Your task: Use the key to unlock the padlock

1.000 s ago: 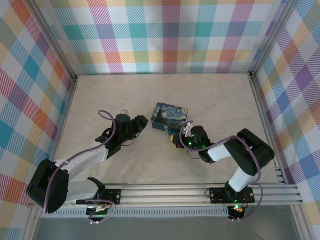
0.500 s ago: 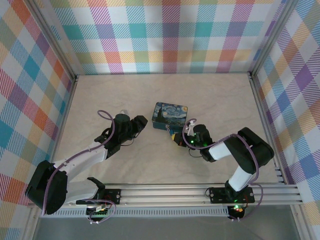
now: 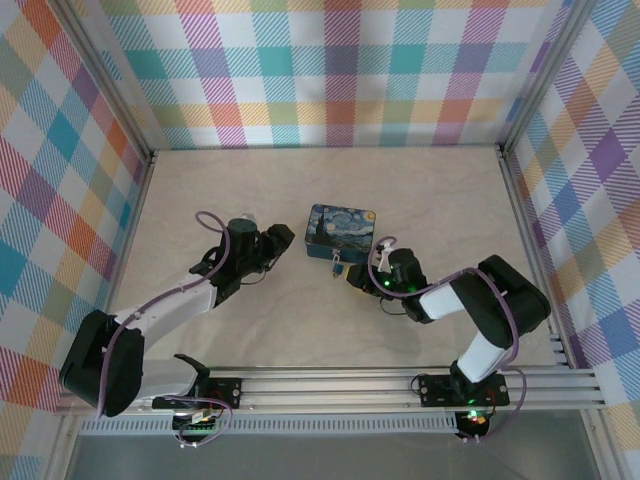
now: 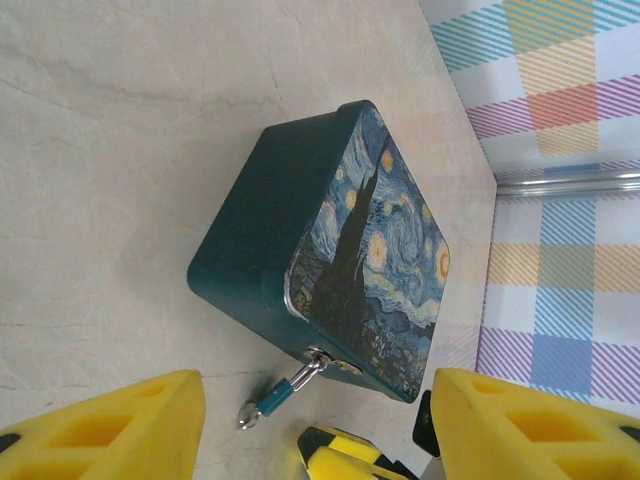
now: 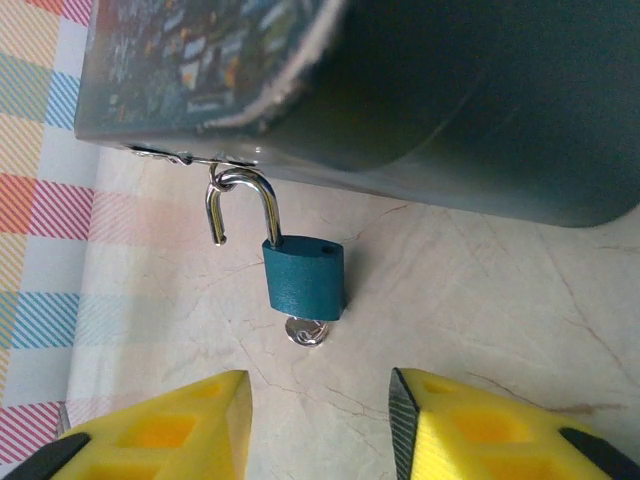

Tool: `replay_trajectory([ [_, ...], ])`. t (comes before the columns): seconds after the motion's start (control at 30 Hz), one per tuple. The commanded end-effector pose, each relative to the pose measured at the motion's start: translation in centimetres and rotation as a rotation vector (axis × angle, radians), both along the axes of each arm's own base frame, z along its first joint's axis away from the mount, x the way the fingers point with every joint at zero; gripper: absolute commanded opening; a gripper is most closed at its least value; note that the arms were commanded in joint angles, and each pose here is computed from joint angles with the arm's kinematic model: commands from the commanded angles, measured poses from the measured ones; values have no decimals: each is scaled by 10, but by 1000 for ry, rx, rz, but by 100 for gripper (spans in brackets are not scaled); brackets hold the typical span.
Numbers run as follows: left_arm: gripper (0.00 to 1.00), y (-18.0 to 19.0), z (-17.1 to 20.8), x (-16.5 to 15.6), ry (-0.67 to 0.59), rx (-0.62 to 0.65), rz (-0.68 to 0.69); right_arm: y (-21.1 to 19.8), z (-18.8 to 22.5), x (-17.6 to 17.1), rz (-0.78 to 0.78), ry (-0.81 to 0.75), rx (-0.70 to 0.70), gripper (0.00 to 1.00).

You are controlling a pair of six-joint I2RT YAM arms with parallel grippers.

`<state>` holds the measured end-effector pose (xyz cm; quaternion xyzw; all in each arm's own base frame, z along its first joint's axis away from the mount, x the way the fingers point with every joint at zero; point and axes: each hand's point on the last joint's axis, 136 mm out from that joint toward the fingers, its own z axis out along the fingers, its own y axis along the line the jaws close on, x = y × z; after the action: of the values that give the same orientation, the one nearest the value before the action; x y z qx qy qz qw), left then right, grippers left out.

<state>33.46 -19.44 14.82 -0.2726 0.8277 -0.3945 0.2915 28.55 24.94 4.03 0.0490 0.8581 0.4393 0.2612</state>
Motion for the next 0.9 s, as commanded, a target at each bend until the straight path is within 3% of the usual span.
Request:
replay_trajectory([
  [0.0,64,-4,11,7,-16,6,-62,-9,0,-1,3,-11,-40,45],
  [0.17,73,-7,6,16,7,64,-143,-10,22,3,30,-79,-51,55],
  [0.43,75,-26,-11,38,43,130,-291,2,48,10,91,-134,1,68],
  [0.87,72,-32,-54,53,144,236,-362,6,58,29,86,-179,-22,72],
])
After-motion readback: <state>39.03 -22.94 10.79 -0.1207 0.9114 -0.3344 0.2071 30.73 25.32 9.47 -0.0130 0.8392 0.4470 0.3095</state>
